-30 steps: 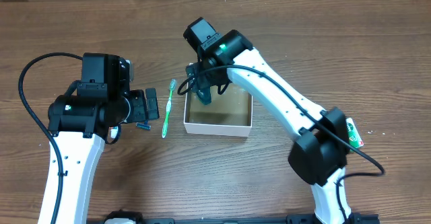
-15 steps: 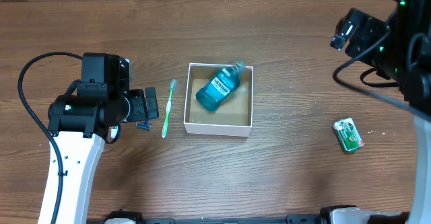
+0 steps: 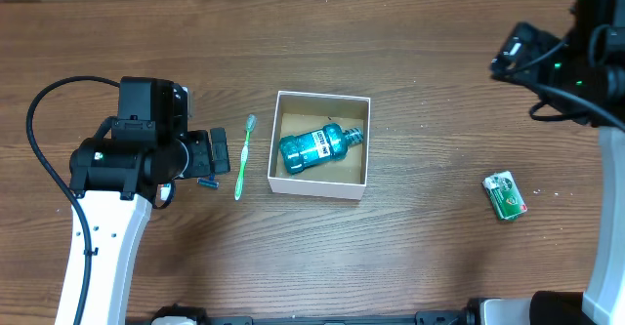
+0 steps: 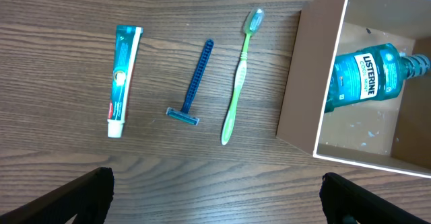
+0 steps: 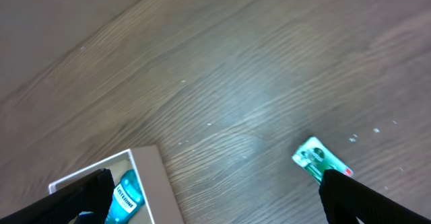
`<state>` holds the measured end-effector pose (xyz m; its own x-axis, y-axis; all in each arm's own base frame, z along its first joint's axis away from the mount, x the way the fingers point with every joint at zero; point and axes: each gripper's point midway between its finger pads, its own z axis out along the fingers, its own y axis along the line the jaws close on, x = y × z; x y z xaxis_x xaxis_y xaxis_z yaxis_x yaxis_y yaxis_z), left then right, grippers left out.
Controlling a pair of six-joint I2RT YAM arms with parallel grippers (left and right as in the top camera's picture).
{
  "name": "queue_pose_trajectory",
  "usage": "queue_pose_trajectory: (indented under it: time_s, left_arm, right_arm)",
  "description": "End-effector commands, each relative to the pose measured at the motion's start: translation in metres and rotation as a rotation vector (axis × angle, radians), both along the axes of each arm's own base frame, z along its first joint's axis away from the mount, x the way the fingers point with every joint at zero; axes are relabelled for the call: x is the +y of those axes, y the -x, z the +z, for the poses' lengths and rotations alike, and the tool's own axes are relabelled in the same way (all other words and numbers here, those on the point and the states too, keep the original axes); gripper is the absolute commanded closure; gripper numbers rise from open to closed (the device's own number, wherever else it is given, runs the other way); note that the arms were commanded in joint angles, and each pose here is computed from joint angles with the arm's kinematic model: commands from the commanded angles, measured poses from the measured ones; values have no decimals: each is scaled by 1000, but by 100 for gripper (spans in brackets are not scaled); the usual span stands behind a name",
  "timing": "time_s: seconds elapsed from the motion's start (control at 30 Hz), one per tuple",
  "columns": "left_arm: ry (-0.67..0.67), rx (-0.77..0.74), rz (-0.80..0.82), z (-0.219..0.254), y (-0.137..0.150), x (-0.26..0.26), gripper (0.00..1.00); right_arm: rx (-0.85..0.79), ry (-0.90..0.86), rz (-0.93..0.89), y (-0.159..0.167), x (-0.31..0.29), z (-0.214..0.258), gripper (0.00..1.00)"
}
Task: Pack container
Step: 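Move the right gripper to the green Dettol soap and grasp it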
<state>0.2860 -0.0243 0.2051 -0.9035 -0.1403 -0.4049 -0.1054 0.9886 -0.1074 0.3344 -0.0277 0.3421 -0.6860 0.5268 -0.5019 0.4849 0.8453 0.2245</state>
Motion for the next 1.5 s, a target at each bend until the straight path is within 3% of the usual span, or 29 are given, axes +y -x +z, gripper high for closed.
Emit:
queue_pose_trajectory:
  time_s: [0.0,0.47,0.57,0.63,0.87,1.03,1.17,1.47]
  left_arm:
    - [0,-17,19,6,-4,2,0]
    - [0,-21,19,6,-5,2,0]
    - [1,-20,18,6,-5,2,0]
    - [0,-20,19,6,-5,2,0]
    - [0,-42,15,9,-10,2,0]
    - [1,-46,15,9,-11,2,0]
    - [1,-47,15,9,-11,2,0]
    - [-2,-51,17,10,-12,2,0]
  right_arm:
    - [-19,-16,-56,9,-15,7,0]
    - [149,-75,-204,38,-52,-30,0]
    - [231,-124,-242,41,-66,-69,0]
    - [284,-87,-164,43,-77,-95,0]
    - [523,-148,-100,81,-75,-238,0]
    - [523,-199,-237,84,-74,-269,0]
    - [444,-67,26,61,-84,-269,0]
    - [479,-30,197,79,-73,-307,5]
